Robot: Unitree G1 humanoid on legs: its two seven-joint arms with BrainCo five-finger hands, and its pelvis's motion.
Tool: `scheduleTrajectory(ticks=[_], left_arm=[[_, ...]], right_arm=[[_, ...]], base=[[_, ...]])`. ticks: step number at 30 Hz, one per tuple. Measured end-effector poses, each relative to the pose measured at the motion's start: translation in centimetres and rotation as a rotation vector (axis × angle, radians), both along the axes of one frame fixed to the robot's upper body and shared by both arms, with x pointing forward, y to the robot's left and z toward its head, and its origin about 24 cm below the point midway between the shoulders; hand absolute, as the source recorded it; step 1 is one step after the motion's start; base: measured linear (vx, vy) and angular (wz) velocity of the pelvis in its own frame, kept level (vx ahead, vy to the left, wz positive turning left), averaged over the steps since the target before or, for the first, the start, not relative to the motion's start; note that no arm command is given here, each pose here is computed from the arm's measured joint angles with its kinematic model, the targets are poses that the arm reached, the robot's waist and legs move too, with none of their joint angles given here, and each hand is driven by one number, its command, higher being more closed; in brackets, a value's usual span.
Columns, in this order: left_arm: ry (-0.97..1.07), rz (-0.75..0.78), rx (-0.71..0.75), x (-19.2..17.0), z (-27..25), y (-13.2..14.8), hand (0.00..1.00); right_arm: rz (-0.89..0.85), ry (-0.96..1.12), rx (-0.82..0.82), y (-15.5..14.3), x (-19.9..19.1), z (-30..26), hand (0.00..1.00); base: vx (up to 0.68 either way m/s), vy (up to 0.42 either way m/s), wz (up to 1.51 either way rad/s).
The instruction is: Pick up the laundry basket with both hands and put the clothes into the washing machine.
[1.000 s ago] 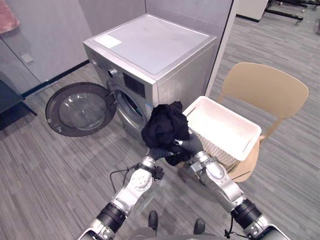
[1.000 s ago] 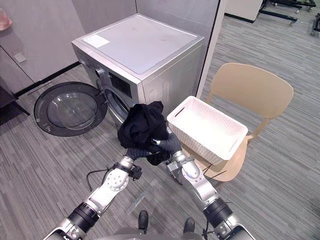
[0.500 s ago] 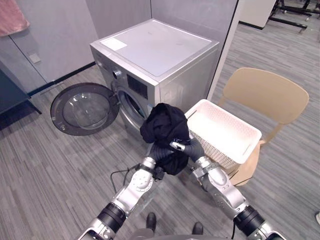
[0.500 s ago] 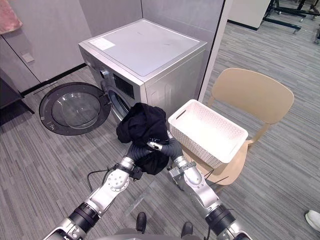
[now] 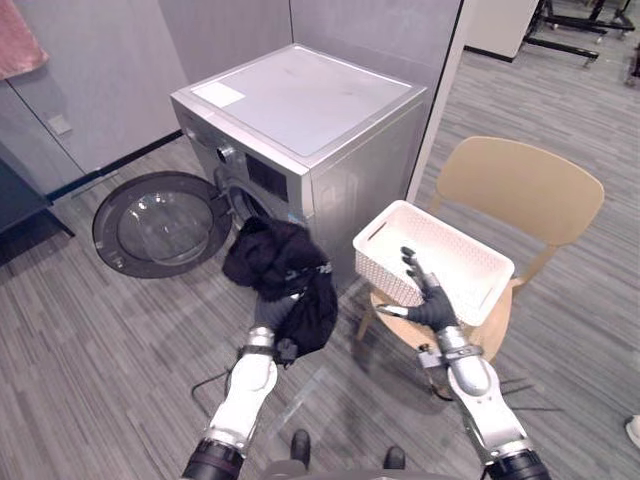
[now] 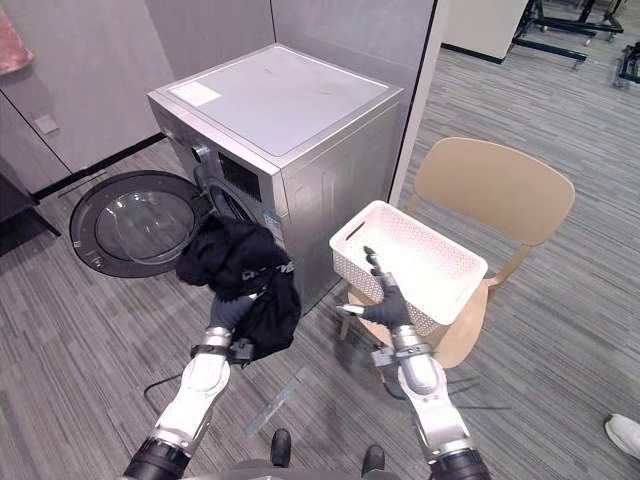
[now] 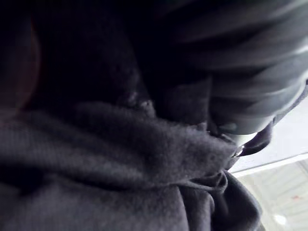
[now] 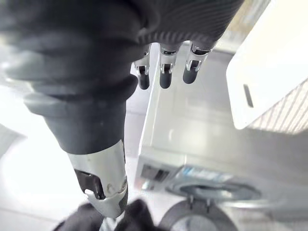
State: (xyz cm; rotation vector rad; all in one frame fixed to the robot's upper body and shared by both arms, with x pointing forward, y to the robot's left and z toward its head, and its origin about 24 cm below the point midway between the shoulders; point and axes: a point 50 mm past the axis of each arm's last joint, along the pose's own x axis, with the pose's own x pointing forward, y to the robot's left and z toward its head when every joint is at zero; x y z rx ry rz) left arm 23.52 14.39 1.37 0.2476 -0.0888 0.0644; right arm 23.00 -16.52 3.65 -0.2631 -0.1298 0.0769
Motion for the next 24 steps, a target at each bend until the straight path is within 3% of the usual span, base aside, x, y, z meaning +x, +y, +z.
scheduleTrajectory(ticks=[10,18,24], left_arm=[[0.281,0.150,-0.041,-3.6,-5.8,3.8,1.00],[0.528,0.201,-0.087,-6.8,-10.3,4.6,1.00],[0.623,0.266,-0.108,-8.5,-11.8,5.3,1.00]], right_arm=[[-0.141,0.336,-0.103,-2.7,-2.5,-7.6,0.00],[-0.309,0.778,-0.061,-4.0,-8.0,-15.5,0.00],[-0.334,0.770,-0.006,-3.6,-6.9,-15.3,0.00]], base=[[0.01,-0.002,0.08],[0.00,-0.010,0.73],[0.16,0.078,0.89]])
